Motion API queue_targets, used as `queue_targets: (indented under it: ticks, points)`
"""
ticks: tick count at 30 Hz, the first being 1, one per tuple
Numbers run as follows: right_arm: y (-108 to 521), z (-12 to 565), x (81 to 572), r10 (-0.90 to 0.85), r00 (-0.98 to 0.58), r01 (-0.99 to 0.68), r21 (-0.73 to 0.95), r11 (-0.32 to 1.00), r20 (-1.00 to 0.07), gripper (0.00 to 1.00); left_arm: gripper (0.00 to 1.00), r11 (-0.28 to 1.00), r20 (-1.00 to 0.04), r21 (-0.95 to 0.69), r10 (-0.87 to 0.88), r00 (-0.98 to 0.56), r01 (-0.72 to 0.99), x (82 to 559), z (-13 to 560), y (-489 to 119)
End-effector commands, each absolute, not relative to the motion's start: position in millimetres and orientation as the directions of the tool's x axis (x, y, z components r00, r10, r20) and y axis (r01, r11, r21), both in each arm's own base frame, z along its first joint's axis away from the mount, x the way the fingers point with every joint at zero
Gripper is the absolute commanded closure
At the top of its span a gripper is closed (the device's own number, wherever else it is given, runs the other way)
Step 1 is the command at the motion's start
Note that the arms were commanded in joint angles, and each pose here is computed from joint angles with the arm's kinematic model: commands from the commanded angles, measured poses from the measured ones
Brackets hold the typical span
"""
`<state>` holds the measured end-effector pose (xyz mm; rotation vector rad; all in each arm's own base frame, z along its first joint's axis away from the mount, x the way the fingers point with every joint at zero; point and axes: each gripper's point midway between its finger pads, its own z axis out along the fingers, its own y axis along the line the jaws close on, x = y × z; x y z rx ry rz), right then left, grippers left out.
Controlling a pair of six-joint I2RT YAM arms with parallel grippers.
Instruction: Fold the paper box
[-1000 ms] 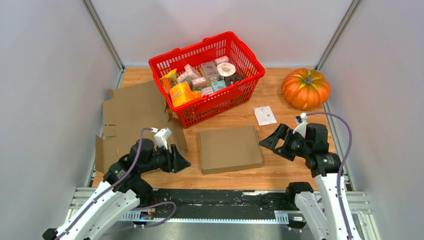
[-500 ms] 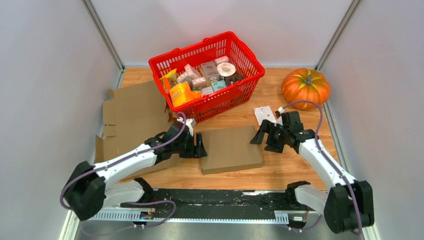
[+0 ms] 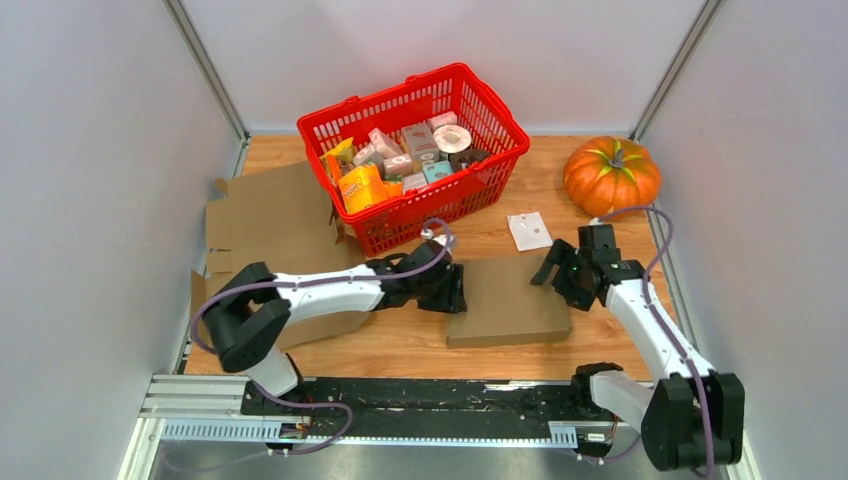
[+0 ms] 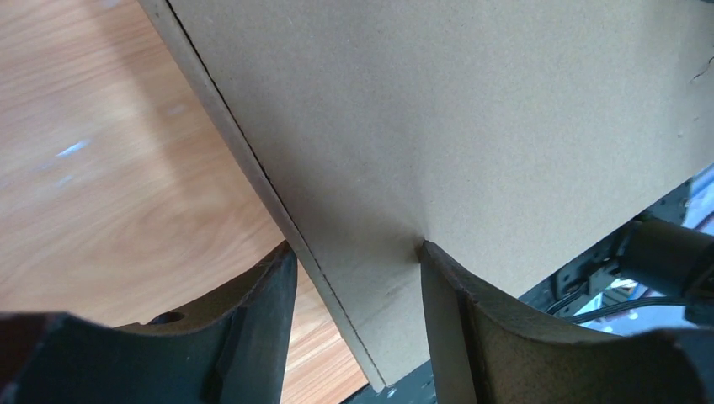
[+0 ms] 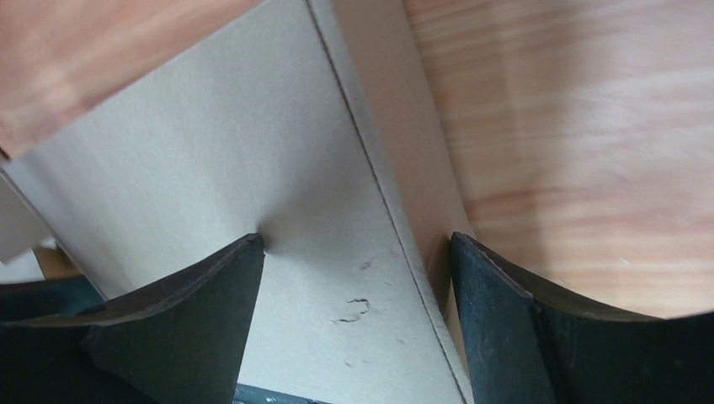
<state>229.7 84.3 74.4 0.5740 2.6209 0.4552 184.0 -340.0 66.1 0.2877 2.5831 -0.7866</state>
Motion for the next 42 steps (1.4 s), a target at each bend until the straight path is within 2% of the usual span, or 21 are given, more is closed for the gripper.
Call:
queue_targets:
  ticks: [1, 3, 7, 11, 13, 16, 19, 26, 31, 35, 37, 40, 42]
  points:
    - [47.7, 88.9, 220.2, 0.642, -0.686, 0.527, 0.376, 0.762, -0.341, 0.16, 0.42, 0.628, -0.479, -0.652, 0.096, -0.873, 0.426, 170.3, 111.0, -438.8]
    - [19.3, 93.7, 217.0, 0.685, -0.620, 0.596, 0.339, 0.728, -0.383, 0.13, 0.42, 0.570, -0.468, -0.681, 0.142, -0.872, 0.459, 162.2, 118.1, -477.4]
    - [-48.1, 97.0, 215.1, 0.792, -0.429, 0.758, 0.304, 0.578, -0.435, 0.13, 0.44, 0.460, -0.448, -0.739, 0.209, -0.869, 0.491, 148.0, 131.5, -541.2]
    - [-79.6, 102.5, 225.8, 0.766, -0.399, 0.788, 0.238, 0.568, -0.505, 0.12, 0.44, 0.354, -0.450, -0.777, 0.268, -0.852, 0.521, 121.0, 151.1, -590.3]
    - [-89.5, 111.5, 234.5, 0.750, -0.409, 0.789, 0.212, 0.577, -0.519, 0.11, 0.43, 0.339, -0.463, -0.768, 0.291, -0.837, 0.543, 115.3, 156.9, -603.6]
    - [-103.8, 121.7, 236.4, 0.700, -0.443, 0.783, 0.139, 0.607, -0.561, 0.06, 0.37, 0.351, -0.486, -0.750, 0.282, -0.827, 0.560, 125.6, 160.9, -601.5]
    - [-116.7, 131.7, 230.4, 0.660, -0.442, 0.795, 0.075, 0.602, -0.607, 0.02, 0.25, 0.366, -0.546, -0.691, 0.302, -0.782, 0.624, 129.3, 173.2, -583.7]
    - [-138.2, 159.4, 211.1, 0.610, -0.355, 0.853, 0.021, 0.521, -0.708, 0.00, 0.23, 0.408, -0.634, -0.554, 0.359, -0.685, 0.726, 141.4, 197.5, -532.9]
    - [-145.4, 166.6, 206.2, 0.595, -0.345, 0.871, -0.012, 0.490, -0.726, 0.00, 0.23, 0.398, -0.644, -0.550, 0.358, -0.676, 0.734, 152.9, 217.7, -516.7]
    - [-148.0, 177.3, 211.3, 0.578, -0.327, 0.877, -0.012, 0.481, -0.748, 0.00, 0.23, 0.367, -0.655, -0.571, 0.334, -0.677, 0.734, 144.4, 231.8, -506.6]
    - [-138.5, 190.4, 220.9, 0.545, -0.319, 0.853, 0.015, 0.521, -0.775, 0.00, 0.24, 0.365, -0.647, -0.572, 0.349, -0.677, 0.735, 141.4, 230.3, -505.2]
    - [-104.7, 223.4, 241.1, 0.427, -0.358, 0.736, 0.031, 0.677, -0.830, 0.00, 0.28, 0.433, -0.639, -0.564, 0.311, -0.704, 0.703, 151.3, 213.4, -495.5]
    - [-74.6, 230.3, 250.0, 0.392, -0.427, 0.635, 0.038, 0.771, -0.815, 0.00, 0.32, 0.434, -0.619, -0.588, 0.302, -0.725, 0.682, 149.8, 200.2, -497.5]
